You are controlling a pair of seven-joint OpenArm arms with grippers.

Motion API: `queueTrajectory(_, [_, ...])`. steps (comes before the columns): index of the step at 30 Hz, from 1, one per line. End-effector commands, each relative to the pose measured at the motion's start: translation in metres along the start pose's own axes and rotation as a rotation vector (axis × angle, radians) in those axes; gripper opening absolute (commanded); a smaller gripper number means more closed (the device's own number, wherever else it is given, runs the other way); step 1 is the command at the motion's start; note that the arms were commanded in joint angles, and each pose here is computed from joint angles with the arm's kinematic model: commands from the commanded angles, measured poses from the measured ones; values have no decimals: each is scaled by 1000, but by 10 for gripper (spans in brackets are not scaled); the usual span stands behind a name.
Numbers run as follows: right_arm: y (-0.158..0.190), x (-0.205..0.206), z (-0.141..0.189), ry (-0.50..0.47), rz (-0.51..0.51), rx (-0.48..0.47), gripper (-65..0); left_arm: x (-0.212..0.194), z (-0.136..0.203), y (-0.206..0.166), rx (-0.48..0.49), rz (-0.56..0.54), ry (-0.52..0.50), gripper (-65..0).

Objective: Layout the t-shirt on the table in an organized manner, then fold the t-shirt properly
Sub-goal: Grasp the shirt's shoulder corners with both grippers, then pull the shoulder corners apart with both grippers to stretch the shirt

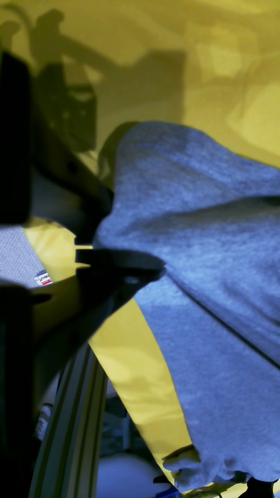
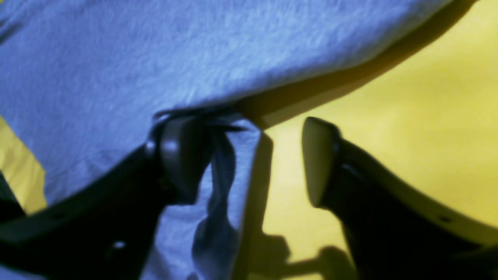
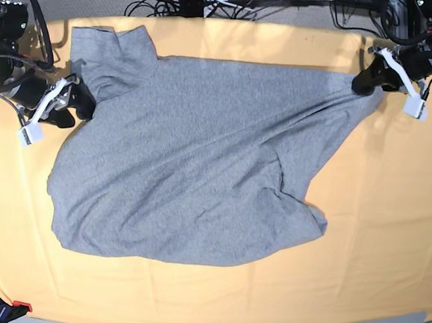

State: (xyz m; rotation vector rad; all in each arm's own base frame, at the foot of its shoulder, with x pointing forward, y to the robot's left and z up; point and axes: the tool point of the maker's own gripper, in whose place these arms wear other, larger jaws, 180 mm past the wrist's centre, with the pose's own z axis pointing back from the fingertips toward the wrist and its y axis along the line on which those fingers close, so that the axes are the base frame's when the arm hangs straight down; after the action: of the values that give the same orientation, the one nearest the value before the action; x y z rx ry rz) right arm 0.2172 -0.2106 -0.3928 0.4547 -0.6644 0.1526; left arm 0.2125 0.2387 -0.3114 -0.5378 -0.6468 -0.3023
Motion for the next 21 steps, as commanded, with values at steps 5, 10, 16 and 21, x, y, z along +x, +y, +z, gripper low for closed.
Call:
queueTrajectory(5, [-8,-23,1,111,-15,-21,-628,13,7,-2,-7,-25,-35,-650])
queueTrajectory(10, [-3,-3,12,79,34,-19,-650,15,7,-4,-21,-26,-47,-650])
queueTrajectory(16, [-10,19,54,44,129,-145,-650,15,7,-4,-22,-26,-47,-650])
queueTrajectory(21, [-18,23,91,16,160,-256,-650,17,7,-8,-39,-30,-61,-650])
